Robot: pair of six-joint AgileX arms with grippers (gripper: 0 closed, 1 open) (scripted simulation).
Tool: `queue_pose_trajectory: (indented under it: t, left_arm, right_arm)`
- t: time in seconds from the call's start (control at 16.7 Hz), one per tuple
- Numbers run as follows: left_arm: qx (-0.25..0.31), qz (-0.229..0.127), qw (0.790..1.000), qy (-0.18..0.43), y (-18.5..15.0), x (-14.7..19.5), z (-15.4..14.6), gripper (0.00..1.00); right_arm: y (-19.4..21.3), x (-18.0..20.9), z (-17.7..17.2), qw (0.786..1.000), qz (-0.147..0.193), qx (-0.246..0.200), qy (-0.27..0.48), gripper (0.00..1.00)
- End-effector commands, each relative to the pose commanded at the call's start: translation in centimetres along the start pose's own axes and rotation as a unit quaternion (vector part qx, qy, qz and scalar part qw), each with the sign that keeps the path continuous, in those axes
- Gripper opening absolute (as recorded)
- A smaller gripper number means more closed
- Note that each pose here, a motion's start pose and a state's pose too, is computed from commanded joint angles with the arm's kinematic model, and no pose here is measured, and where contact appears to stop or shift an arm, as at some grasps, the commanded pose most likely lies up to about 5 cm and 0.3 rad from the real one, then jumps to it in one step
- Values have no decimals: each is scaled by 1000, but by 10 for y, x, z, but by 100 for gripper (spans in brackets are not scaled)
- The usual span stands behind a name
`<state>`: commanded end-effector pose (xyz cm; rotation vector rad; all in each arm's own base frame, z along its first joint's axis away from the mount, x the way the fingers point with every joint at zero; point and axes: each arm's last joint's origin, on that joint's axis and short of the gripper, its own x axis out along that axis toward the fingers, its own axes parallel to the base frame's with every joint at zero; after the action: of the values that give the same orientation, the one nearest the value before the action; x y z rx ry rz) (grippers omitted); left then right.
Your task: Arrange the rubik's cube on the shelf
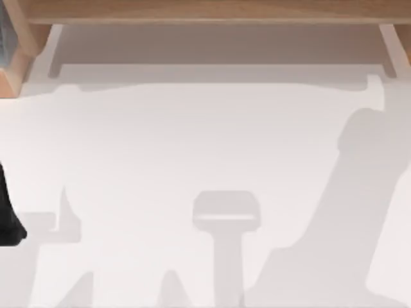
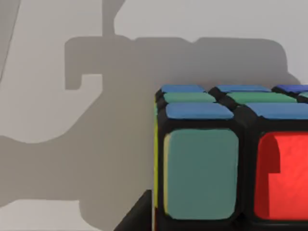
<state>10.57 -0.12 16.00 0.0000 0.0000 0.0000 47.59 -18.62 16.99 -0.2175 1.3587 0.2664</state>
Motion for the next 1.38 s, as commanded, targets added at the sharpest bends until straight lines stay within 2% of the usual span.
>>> queue_pose_trajectory:
  t: [0.36,1.02,1.38]
  left_arm:
    - [0,0,1000,0,0,0,0,100]
    - [0,0,1000,0,0,0,0,100]
    - [0,0,1000,0,0,0,0,100]
  right_arm:
    - [0,0,0,1000,0,0,0,2]
    - [-2,0,-1,1000,2,2,3,0]
    - [-2,-29,5,1000,-1,2,0,0]
